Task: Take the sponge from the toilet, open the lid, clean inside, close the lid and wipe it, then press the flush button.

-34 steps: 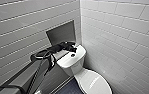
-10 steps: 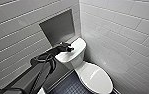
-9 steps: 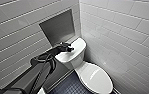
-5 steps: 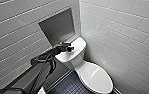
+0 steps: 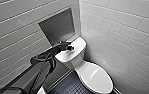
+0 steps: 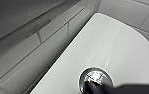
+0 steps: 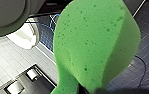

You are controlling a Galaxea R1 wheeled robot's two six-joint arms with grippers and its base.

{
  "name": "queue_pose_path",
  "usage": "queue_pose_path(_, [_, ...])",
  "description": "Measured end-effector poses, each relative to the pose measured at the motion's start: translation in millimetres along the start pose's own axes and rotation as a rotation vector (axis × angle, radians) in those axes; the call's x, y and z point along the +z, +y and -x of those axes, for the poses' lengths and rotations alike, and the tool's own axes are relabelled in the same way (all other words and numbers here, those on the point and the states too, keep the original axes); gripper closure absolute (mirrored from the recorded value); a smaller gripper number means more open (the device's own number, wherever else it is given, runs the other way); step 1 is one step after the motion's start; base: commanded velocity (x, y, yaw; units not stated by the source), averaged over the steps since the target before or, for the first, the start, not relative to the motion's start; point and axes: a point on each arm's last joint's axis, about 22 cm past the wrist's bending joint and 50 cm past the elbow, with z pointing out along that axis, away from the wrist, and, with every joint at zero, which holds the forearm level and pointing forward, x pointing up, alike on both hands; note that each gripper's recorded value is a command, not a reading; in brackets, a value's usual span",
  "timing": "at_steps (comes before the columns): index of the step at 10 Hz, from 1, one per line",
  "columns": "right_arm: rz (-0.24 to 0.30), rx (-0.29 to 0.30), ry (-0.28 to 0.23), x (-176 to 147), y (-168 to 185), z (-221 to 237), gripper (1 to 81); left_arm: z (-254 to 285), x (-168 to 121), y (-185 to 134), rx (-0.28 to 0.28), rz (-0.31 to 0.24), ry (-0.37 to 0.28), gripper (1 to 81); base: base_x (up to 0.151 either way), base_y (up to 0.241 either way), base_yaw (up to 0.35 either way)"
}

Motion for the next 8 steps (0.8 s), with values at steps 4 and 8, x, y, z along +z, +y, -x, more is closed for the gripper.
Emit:
queue_pose_path(4, [-0.002, 0.000, 0.000, 1, -1, 0, 81.1, 0, 0, -1, -0.002, -0.001, 0.003, 81.1, 0.000, 0.000, 0.000])
queue_pose_path(8, [-0.011, 0.001, 0.001, 4, -7, -1, 81.1, 7, 6, 48, 0.017, 0.100, -0.027, 81.1, 0.000, 0.000, 0.000])
